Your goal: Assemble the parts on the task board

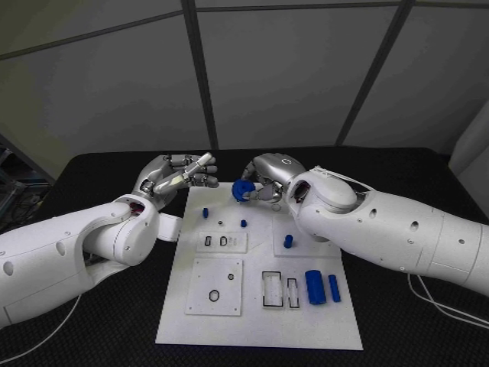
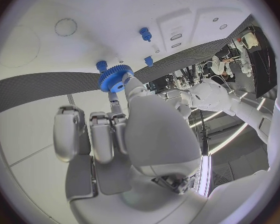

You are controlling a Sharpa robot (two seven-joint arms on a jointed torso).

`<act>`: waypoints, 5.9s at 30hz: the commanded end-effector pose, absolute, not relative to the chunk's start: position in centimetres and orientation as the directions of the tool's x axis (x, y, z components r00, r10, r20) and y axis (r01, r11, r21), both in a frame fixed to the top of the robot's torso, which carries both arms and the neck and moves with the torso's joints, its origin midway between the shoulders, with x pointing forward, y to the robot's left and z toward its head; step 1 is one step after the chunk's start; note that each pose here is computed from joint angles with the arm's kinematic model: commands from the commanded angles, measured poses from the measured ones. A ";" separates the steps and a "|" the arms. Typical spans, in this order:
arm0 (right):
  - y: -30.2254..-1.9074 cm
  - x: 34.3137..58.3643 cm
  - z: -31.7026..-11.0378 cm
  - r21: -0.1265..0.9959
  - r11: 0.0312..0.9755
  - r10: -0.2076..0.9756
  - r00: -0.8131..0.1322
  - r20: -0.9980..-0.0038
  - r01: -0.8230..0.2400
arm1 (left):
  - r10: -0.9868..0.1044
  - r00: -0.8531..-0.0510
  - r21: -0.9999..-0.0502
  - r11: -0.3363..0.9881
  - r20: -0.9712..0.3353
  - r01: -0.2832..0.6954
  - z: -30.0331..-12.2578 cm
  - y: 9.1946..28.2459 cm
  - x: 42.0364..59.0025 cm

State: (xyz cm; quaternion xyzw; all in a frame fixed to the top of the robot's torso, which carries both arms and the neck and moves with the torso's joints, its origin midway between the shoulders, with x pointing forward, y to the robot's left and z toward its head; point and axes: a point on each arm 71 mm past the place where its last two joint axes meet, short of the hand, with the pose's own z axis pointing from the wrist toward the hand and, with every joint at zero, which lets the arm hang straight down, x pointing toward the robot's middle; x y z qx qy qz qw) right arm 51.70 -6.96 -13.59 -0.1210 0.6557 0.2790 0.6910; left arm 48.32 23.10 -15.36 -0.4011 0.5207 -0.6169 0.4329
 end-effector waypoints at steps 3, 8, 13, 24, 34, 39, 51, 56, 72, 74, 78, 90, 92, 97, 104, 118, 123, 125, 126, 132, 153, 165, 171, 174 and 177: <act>-6.1 51.9 -14.0 0.151 0.812 0.172 -0.016 -0.985 -0.564 | -0.950 -0.310 -0.987 -0.087 0.043 0.132 -15.2 22.9 48.4; -5.5 51.9 -14.5 0.131 0.809 0.139 -0.031 -0.990 -0.573 | -0.949 -0.313 -0.987 -0.089 0.044 0.131 -15.2 22.8 48.4; -5.1 51.8 -15.2 0.111 0.808 0.104 -0.045 -0.994 -0.579 | -0.948 -0.315 -0.987 -0.089 0.044 0.130 -15.2 22.7 48.4; -5.0 51.9 -15.6 0.086 0.814 0.077 -0.041 -0.996 -0.575 | -0.948 -0.315 -0.987 -0.090 0.045 0.130 -15.2 22.6 48.5; -4.8 52.1 -15.8 0.078 0.820 0.078 -0.024 -0.997 -0.567 | -0.948 -0.316 -0.988 -0.090 0.045 0.129 -15.3 22.6 48.6; -4.8 52.2 -15.9 0.077 0.820 0.066 -0.040 -0.997 -0.568 | -0.948 -0.315 -0.988 -0.089 0.045 0.128 -15.3 22.6 48.6; -5.1 52.3 -16.5 0.109 0.828 0.051 -0.119 -0.992 -0.550 | -0.947 -0.319 -0.988 -0.090 0.046 0.122 -15.3 22.6 48.6; -5.5 52.4 -16.6 0.115 0.836 0.057 -0.124 -0.991 -0.536 | -0.947 -0.318 -0.989 -0.089 0.046 0.121 -15.3 22.6 48.6; -9.4 51.6 -15.6 0.141 0.850 0.127 -0.062 -0.990 -0.507 | -0.951 -0.306 -0.989 -0.082 0.041 0.122 -15.4 23.1 48.6; -10.3 51.1 -15.2 0.157 0.845 0.161 -0.037 -0.986 -0.511 | -0.952 -0.305 -0.989 -0.081 0.040 0.122 -15.4 23.2 48.6; -12.5 50.1 -14.3 0.207 0.830 0.241 -0.002 -0.971 -0.517 | -0.953 -0.302 -0.989 -0.079 0.039 0.122 -15.4 23.3 48.6; -22.6 49.6 -14.2 0.389 0.809 0.378 -0.118 -0.918 -0.441 | -0.953 -0.300 -0.990 -0.078 0.038 0.121 -15.4 23.5 48.6; -23.9 49.8 -14.3 0.401 0.808 0.384 -0.129 -0.914 -0.431 | -0.953 -0.302 -0.990 -0.078 0.039 0.120 -15.4 23.4 48.6; -26.0 50.2 -14.7 0.422 0.810 0.391 -0.161 -0.906 -0.408 | -0.953 -0.302 -0.990 -0.079 0.039 0.119 -15.5 23.4 48.7; -26.7 51.0 -15.2 0.431 0.814 0.393 -0.177 -0.902 -0.390 | -0.952 -0.302 -0.990 -0.079 0.040 0.118 -15.6 23.4 48.7; -26.1 51.8 -16.5 0.416 0.826 0.349 -0.234 -0.907 -0.380 | -0.952 -0.303 -0.990 -0.079 0.040 0.115 -15.6 23.3 48.8; -26.1 51.9 -16.8 0.412 0.829 0.342 -0.240 -0.908 -0.377 | -0.952 -0.304 -0.990 -0.079 0.041 0.115 -15.6 23.3 48.8; -26.1 52.0 -16.8 0.411 0.830 0.343 -0.237 -0.909 -0.377 | -0.952 -0.303 -0.990 -0.079 0.040 0.115 -15.6 23.4 48.8; -26.1 52.0 -16.8 0.411 0.830 0.343 -0.236 -0.909 -0.378 | -0.952 -0.303 -0.990 -0.078 0.040 0.115 -15.6 23.4 48.8; -26.1 52.1 -16.9 0.404 0.835 0.339 -0.230 -0.912 -0.374 | -0.952 -0.303 -0.990 -0.079 0.040 0.115 -15.6 23.3 48.8; -25.8 52.3 -17.5 0.386 0.848 0.317 -0.236 -0.919 -0.362 | -0.952 -0.302 -0.990 -0.078 0.040 0.114 -15.7 23.4 48.8; -25.5 52.5 -17.6 0.391 0.848 0.323 -0.235 -0.917 -0.358 | -0.953 -0.299 -0.991 -0.076 0.039 0.113 -15.7 23.5 48.9; -25.4 52.6 -17.5 0.403 0.843 0.341 -0.226 -0.913 -0.356 | -0.953 -0.299 -0.991 -0.076 0.039 0.112 -15.7 23.5 48.9; -25.4 52.6 -17.4 0.411 0.842 0.353 -0.218 -0.910 -0.351 | -0.954 -0.299 -0.991 -0.075 0.039 0.111 -15.7 23.5 48.9; -25.3 52.6 -17.3 0.417 0.840 0.366 -0.204 -0.908 -0.348 | -0.954 -0.299 -0.991 -0.075 0.039 0.110 -15.7 23.5 48.9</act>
